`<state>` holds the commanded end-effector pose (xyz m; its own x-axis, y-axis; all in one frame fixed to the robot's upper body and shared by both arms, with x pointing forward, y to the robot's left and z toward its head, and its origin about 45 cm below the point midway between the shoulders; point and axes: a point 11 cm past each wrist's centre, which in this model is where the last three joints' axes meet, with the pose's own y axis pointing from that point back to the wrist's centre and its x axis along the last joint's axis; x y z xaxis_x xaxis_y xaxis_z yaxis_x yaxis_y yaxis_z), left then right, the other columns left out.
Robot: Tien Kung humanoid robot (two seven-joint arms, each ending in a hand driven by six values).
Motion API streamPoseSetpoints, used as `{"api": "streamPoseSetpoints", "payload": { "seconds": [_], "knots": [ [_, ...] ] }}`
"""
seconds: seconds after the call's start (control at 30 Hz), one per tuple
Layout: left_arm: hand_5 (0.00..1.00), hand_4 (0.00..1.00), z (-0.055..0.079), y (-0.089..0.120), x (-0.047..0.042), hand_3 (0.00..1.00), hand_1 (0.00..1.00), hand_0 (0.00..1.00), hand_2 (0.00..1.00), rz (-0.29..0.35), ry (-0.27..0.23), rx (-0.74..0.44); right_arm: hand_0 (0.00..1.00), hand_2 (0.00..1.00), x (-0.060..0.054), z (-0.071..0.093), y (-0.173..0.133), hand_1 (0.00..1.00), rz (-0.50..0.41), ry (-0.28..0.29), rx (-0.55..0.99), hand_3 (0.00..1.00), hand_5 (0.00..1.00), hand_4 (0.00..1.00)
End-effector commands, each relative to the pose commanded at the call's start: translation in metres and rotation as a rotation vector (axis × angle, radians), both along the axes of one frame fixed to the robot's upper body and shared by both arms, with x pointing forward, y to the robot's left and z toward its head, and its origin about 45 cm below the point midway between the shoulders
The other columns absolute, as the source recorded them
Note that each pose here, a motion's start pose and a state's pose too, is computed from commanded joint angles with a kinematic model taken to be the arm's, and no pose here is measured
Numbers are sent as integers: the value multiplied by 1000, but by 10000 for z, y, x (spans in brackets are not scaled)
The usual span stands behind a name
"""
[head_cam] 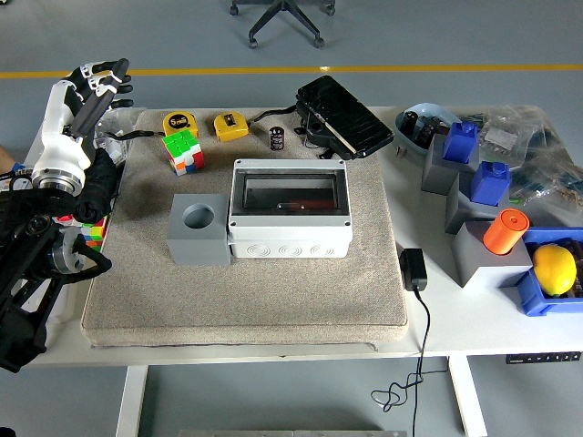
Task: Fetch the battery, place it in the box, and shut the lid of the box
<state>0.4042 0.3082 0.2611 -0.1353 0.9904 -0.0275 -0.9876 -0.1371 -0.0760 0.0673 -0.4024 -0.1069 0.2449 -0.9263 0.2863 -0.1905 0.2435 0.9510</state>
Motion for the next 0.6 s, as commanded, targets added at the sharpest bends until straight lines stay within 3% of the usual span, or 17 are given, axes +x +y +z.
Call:
{"api": "streamPoseSetpoints", "payload": {
  "seconds": [0.37, 0.6],
  "knots": [
    [464, 923, 90, 120, -16, 561, 545, 435, 533, 27, -25, -7, 591, 567, -8, -2, -1, 602, 7, 7, -1, 556, 438, 922],
    [463, 923, 152, 162, 1, 561, 544, 434, 533, 24, -35, 22, 591, 568, 118, 21, 3, 603, 31, -5, 0, 557, 440, 923]
  ]
}}
